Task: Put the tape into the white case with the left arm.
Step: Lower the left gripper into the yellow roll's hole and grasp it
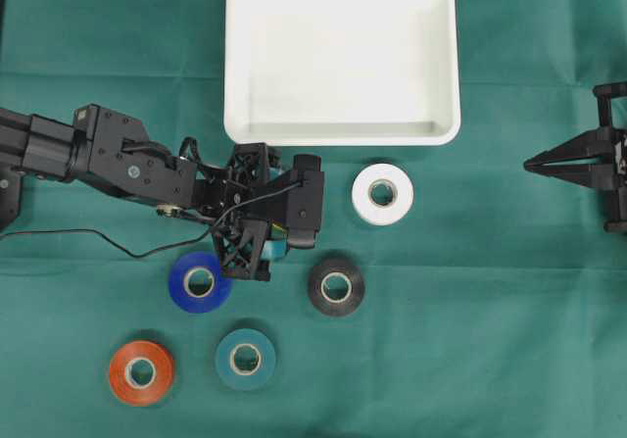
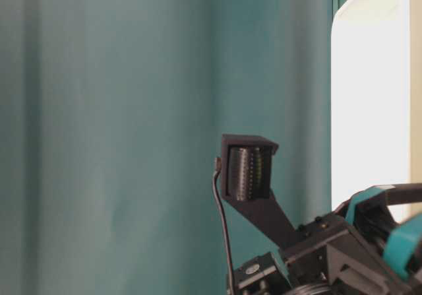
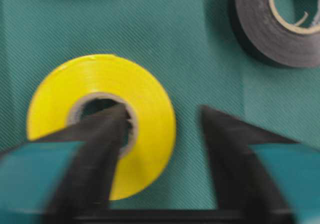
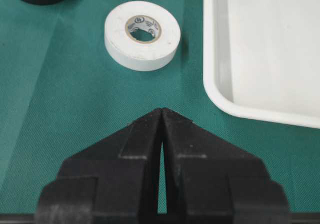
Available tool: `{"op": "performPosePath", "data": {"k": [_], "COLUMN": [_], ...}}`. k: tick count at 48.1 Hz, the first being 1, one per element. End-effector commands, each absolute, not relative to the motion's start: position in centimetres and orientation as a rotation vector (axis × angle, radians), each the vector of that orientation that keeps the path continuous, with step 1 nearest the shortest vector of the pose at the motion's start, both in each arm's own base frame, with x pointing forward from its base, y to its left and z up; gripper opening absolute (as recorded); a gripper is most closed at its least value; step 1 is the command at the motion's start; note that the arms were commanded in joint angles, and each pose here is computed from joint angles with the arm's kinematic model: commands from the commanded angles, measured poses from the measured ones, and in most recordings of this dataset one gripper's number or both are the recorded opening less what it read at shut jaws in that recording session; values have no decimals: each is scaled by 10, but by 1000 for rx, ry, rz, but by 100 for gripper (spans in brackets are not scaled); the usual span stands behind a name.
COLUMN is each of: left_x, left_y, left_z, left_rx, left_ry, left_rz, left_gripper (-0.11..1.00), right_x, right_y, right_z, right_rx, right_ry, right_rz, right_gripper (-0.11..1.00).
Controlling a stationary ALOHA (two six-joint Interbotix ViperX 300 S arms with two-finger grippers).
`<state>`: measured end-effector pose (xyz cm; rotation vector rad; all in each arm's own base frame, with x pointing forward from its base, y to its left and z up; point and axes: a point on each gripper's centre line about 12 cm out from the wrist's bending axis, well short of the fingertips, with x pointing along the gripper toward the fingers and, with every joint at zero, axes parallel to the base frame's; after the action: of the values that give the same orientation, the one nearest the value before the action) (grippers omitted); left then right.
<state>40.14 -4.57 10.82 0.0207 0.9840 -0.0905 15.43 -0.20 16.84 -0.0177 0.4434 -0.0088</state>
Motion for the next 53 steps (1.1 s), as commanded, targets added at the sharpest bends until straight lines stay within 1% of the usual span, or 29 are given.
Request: {"op": "performPosePath", "data": {"k": [1, 4, 5, 6, 19, 36, 46, 53], "left_x": [404, 404, 403, 403, 404, 399, 395, 398], "left_y": [-48, -48, -48, -48, -52, -69, -68, -62], "left_z": [118, 118, 118, 119, 130, 175, 189, 191], "left_rx": [21, 21, 21, 21, 21, 33, 33, 29], "left_ry": [956, 955, 956, 955, 929, 835, 823, 821], "left_rz": [-96, -96, -96, -96, -104, -150, -150, -137], "left_gripper": [45, 28, 25, 24, 24, 24, 24, 24], "right_x": [156, 156, 156, 156, 156, 156, 156, 156], "right_y": [-2, -2, -2, -2, -2, -2, -2, -2], "right_z": [172, 172, 172, 172, 172, 172, 172, 172], "right_rx": [-16, -17, -17, -18, -16, -18, -17, -16], "right_ry": [430, 430, 430, 430, 430, 430, 430, 430], "right_rz": [-10, -10, -10, -9, -9, -9, -10, -9], "right_gripper": [-9, -9, -9, -9, -9, -9, -9, -9]}}
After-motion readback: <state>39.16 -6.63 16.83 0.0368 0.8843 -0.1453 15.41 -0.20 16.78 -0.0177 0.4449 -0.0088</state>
